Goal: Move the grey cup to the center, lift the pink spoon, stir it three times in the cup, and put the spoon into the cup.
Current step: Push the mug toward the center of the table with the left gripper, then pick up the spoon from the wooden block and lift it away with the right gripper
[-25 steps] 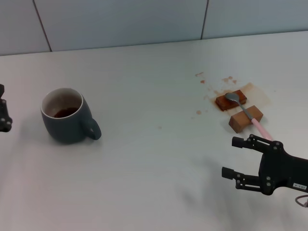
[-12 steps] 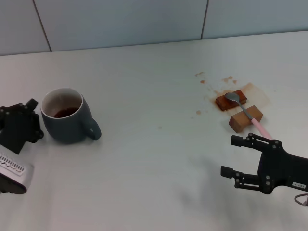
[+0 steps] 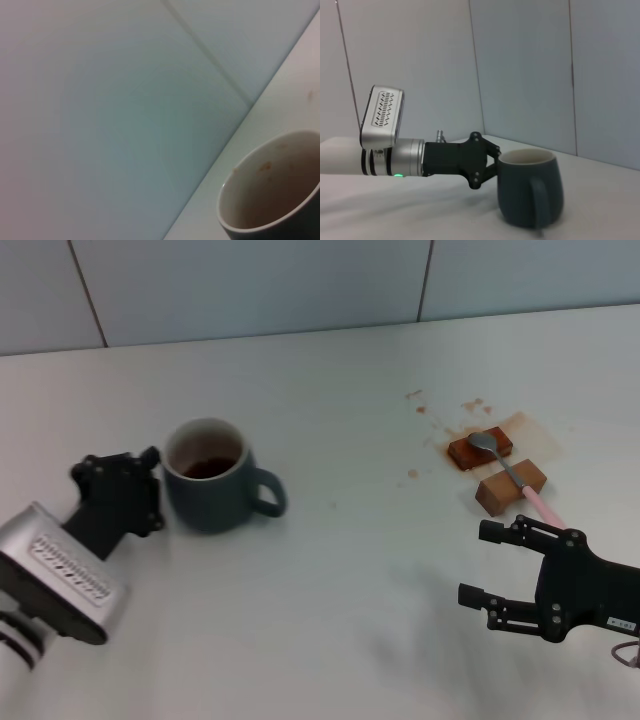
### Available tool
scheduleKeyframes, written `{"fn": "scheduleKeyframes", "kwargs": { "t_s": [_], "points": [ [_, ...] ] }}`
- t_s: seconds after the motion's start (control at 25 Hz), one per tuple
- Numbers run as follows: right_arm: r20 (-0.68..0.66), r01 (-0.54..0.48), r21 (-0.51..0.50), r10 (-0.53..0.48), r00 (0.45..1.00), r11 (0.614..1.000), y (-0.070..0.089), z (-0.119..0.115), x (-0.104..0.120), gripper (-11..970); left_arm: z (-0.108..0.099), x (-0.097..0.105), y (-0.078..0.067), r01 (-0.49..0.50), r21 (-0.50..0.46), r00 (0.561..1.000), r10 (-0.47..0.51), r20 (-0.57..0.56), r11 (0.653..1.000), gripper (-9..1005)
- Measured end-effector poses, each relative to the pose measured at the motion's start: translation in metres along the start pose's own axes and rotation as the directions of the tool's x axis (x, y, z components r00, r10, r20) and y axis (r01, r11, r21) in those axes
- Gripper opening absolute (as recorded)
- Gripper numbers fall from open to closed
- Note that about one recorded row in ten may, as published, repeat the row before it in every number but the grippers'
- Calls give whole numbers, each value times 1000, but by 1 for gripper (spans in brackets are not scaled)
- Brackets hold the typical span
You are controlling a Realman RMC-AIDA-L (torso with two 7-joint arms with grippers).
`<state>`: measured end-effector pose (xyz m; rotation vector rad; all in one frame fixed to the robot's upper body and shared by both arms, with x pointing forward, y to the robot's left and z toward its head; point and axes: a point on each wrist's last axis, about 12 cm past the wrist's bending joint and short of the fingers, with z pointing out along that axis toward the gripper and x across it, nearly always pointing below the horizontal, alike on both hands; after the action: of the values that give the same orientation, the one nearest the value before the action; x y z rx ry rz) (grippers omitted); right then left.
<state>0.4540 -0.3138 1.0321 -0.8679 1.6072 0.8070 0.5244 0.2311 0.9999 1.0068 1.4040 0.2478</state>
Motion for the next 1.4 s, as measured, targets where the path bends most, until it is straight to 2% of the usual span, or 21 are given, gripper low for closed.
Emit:
{"fn": "scheduleKeyframes", "kwargs": {
  "t_s": [0.28, 0.48, 0.64, 0.68, 0.72, 0.76, 0.84, 1.0, 1.08, 1.12, 1.2, 1.24, 1.28, 1.32, 1.4],
  "points": [
    [0, 0, 1, 0, 1000, 1000, 0, 0, 0, 817, 18, -30, -20, 13, 104, 996, -22, 88, 995, 59],
    [1, -3, 1, 3, 1000, 1000, 1, -1, 1, 817, 28, -50, -34, 63, 164, 992, -80, 102, 984, 66],
    [5, -3, -4, 3, 1000, 1000, 2, -3, 0, 817, 32, -54, -32, 144, 129, 984, -156, 84, 981, 71],
    [6, -3, -4, 3, 1000, 1000, 2, -3, 0, 817, 32, -53, -28, 177, 111, 979, -186, 79, 978, 73],
    [8, -3, -5, 3, 1000, 1000, 2, -4, 0, 817, 29, -43, -16, 249, 80, 963, -255, 81, 965, 74],
    [10, -2, -6, 3, 1000, 1000, 2, -5, 0, 817, 29, -43, -16, 249, 80, 963, -255, 81, 965, 75],
    [12, -2, -8, 2, 1000, 1000, 2, -5, -1, 817, 22, -28, 1, 320, 68, 939, -326, 106, 945, 78],
    [13, 4, -9, -4, 1000, 1000, 1, -6, -2, 817, -1, -4, 37, 440, 112, 875, -454, 170, 891, 84],
    [11, 8, -8, -8, 1000, 1000, 0, -6, -3, 817, -16, 4, 52, 467, 159, 849, -491, 194, 870, 86],
    [11, 10, -8, -10, 1000, 1000, 0, -6, -3, 817, -16, 4, 52, 467, 159, 849, -491, 194, 870, 88],
    [12, 12, -10, -11, 1000, 1000, -1, -6, -3, 817, -42, 9, 72, 489, 290, 804, -554, 217, 823, 91],
    [12, 13, -11, -13, 1000, 1000, -1, -6, -4, 817, -49, 10, 76, 484, 334, 796, -565, 215, 809, 92],
    [14, 13, -11, -13, 1000, 1000, -1, -6, -4, 817, -49, 10, 76, 484, 334, 796, -565, 215, 809, 93],
    [16, 14, -9, -14, 1000, 1000, -2, -7, -5, 817, -67, 11, 82, 478, 438, 777, -599, 193, 761, 95],
    [21, 16, -5, -16, 1000, 1000, -2, -7, -5, 817, -75, 12, 83, 477, 492, 770, -617, 165, 728, 98]
  ]
}}
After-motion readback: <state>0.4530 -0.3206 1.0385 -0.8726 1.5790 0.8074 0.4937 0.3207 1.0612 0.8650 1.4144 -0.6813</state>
